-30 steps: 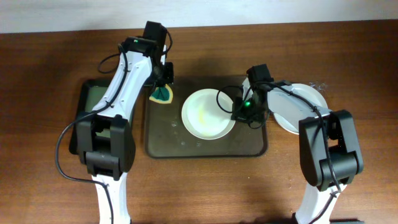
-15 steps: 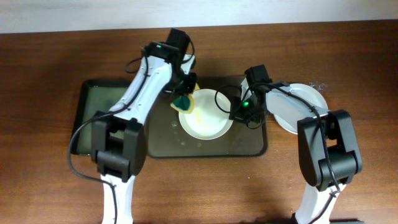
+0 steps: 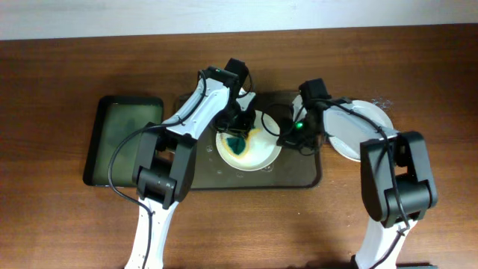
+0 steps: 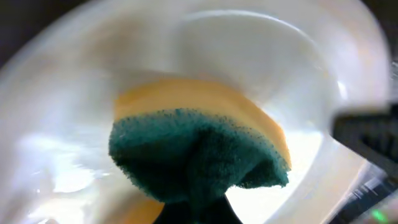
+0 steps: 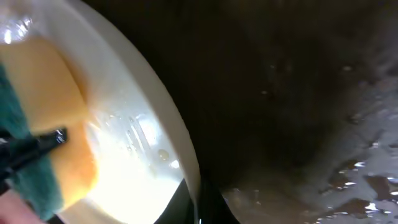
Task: Clean dirty plates on tray and stack at the side
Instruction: 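Scrub the cream plate with the sponge while right gripper holds rim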
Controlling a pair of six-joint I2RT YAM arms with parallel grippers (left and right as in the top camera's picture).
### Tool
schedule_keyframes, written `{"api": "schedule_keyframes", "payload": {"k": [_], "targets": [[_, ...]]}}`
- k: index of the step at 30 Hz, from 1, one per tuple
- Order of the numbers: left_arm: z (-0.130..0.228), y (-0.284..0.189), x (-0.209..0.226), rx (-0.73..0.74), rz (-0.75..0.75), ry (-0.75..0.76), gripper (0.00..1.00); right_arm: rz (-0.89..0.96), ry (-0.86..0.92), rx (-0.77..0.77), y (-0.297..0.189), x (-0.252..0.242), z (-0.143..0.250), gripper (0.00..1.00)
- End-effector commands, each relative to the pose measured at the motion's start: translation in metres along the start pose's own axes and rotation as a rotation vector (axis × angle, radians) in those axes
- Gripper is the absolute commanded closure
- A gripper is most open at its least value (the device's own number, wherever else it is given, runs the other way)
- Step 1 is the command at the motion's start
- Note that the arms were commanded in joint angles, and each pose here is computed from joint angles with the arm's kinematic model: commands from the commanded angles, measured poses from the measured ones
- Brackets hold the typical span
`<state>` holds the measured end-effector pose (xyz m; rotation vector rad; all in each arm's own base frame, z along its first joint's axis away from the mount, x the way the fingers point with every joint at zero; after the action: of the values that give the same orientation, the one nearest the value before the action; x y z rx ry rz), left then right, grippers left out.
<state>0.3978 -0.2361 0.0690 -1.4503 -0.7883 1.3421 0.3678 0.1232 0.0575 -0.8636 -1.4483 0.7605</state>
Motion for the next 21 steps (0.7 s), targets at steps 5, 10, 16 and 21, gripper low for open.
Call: {"api": "schedule_keyframes", "payload": {"k": [5,10,16,21], "targets": [[0.013,0.012,-0.028,0.116,0.402,0.140,1.00,-0.154,0.029,0.004,-0.012,-0.007,-0.004,0.96],[-0.016,0.022,-0.013,-0.029,0.169,0.013,1.00,-0.155,0.009,0.019,-0.007,0.001,-0.001,0.96],[-0.046,0.015,0.037,-0.293,-0.252,-0.332,1.00,-0.144,0.012,0.029,-0.006,0.001,0.001,0.96],[-0.062,-0.016,0.048,-0.439,-0.433,-0.343,1.00,-0.125,0.016,0.031,-0.006,-0.001,0.002,0.96]]}}
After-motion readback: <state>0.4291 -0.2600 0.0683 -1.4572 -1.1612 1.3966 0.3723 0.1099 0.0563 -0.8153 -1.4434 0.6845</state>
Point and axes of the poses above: each gripper's point midway between its finger pads, its own y axis out along the fingers, its own x axis along the line the jaws close on, z = x × y, the point moved 6 cm from there along -y, back along the fingers, and after that the axes turned 9 degrees about -y, right-handed, at the moved point
